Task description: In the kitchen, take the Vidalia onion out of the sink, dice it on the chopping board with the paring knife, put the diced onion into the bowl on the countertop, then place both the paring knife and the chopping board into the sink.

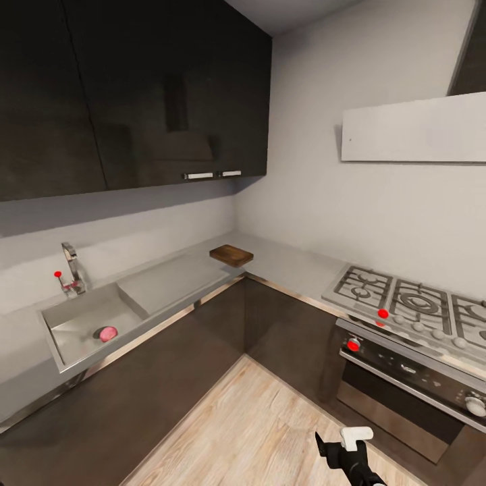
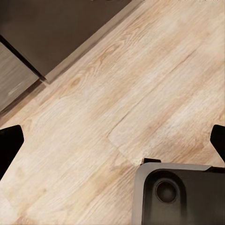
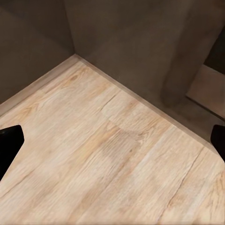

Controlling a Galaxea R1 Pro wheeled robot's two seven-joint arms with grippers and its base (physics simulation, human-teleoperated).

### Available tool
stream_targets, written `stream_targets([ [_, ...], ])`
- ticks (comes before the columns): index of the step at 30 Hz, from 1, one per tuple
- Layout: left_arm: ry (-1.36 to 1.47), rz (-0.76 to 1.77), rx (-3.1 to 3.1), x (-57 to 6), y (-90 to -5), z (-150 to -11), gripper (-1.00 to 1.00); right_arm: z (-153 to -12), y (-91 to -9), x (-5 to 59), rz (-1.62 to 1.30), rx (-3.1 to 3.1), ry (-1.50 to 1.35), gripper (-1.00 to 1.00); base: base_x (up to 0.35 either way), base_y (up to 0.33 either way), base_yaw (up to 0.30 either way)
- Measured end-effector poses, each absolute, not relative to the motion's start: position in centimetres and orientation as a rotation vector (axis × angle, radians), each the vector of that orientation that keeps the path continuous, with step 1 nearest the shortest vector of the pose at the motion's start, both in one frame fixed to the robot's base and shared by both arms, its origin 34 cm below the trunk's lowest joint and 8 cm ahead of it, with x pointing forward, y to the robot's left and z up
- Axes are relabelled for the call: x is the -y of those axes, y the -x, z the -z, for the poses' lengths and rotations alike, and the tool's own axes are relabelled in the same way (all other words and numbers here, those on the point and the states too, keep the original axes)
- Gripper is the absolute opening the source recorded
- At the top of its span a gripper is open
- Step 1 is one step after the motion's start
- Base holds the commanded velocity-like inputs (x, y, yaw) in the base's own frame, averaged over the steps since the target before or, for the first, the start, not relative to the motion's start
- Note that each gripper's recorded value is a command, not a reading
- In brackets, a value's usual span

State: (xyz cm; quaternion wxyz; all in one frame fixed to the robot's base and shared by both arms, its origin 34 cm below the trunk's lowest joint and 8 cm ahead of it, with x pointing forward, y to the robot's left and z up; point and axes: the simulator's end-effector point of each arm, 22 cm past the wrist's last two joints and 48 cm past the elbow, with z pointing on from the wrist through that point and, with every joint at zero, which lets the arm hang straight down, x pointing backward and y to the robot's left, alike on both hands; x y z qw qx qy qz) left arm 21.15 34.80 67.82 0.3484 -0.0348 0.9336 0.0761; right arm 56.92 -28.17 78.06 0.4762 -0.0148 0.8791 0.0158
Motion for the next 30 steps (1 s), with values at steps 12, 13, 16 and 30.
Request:
stream_targets([
  [12, 0.087, -0.196, -2.425, -34.7, -21.0, -67.8, 1.0, -77.9, -57.1, 29.0, 0.013, -2.163, 0.0, 1.0, 0.0, 0.0, 0.0],
  [13, 0.087, -0.195, -2.426, -34.7, -21.0, -67.7, 1.0, -77.6, -56.9, 29.3, 0.036, -2.188, -0.016, 1.0, 0.0, 0.0, 0.0],
  [16, 0.087, -0.194, -2.427, -34.7, -20.9, -67.7, 1.0, -77.5, -57.7, 28.7, 0.066, -2.234, -0.044, 1.0, 0.0, 0.0, 0.0],
  [30, 0.09, -0.195, -2.429, -34.7, -20.9, -67.7, 1.0, -93.1, -68.8, 22.0, 0.056, -2.239, 0.016, 1.0, -0.124, 0.082, 0.0],
])
